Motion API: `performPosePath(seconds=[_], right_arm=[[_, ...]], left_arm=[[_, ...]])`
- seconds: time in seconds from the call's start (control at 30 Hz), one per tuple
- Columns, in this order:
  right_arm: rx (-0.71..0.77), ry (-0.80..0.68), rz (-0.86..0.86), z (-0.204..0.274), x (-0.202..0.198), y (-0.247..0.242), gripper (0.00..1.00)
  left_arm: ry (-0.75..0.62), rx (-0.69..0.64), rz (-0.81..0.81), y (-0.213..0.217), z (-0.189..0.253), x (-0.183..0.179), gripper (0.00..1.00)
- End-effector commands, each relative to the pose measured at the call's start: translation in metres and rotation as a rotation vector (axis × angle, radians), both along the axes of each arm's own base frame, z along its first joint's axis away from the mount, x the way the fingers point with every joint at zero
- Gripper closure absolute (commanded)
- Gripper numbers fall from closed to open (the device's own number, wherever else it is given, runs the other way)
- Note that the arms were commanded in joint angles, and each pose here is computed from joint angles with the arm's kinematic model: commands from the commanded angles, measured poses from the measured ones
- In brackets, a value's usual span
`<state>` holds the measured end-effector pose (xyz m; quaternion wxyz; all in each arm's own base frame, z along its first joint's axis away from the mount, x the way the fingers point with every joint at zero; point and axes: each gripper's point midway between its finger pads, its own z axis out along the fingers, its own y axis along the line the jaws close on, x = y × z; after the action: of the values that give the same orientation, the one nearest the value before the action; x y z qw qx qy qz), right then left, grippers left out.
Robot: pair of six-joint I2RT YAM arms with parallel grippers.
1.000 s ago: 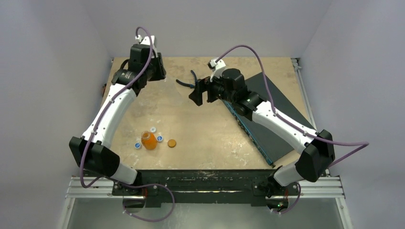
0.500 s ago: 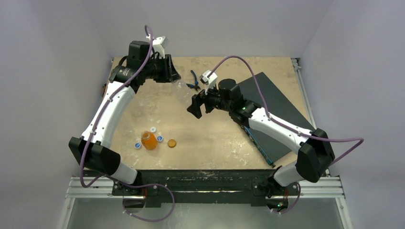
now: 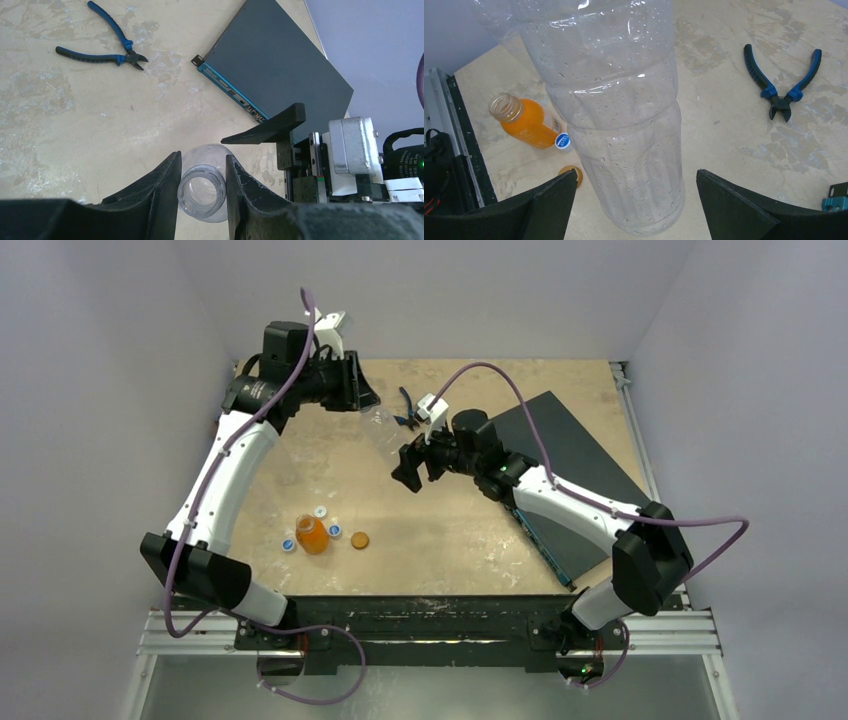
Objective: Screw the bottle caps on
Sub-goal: Pick up the plastic bottle at the center of the board.
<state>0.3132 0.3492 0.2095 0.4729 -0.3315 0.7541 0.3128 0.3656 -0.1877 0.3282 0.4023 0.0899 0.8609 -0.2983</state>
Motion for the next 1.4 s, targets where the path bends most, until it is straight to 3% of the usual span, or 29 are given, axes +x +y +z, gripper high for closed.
performPosePath(seconds=[0.0,0.3,0.47,0.5,0.57,0.73,0.8,1.13,1.23,1.37], right_arm=[[0.05,-0.035,0.054,0.01,-0.004,0.009,0.09],[0.052,0.0,0.077,0.002,-0.01,0.012,0.25],[0.109,0.013,0.086,0.014,-0.014,0.017,0.45],[0.123,0.015,0.088,0.017,-0.015,0.017,0.49],[0.153,0.024,0.099,0.024,-0.018,0.021,0.57],[0.222,0.055,0.109,0.043,-0.02,0.028,0.68],[0.256,0.071,0.117,0.053,-0.021,0.031,0.69],[0.381,0.202,0.112,0.089,-0.009,0.038,0.68],[0.411,0.21,0.105,0.101,-0.007,0.039,0.68],[0.47,0.23,0.115,0.116,-0.009,0.041,0.67]], left_arm=[[-0.086,-0.053,-0.027,-0.003,0.036,-0.01,1.0],[-0.102,-0.106,-0.044,-0.011,0.038,-0.007,1.0],[-0.117,-0.122,-0.054,-0.014,0.039,-0.005,1.0],[-0.123,-0.127,-0.054,-0.014,0.039,-0.004,0.98],[-0.133,-0.137,-0.05,-0.015,0.037,-0.004,0.8],[-0.198,-0.144,-0.017,-0.01,0.04,0.001,0.23],[-0.243,-0.146,0.014,-0.006,0.046,0.004,0.08],[-0.627,-0.222,0.047,0.011,0.106,-0.022,0.0],[-0.674,-0.236,0.008,0.007,0.114,-0.03,0.0],[-0.603,-0.271,-0.044,-0.005,0.103,-0.027,0.0]])
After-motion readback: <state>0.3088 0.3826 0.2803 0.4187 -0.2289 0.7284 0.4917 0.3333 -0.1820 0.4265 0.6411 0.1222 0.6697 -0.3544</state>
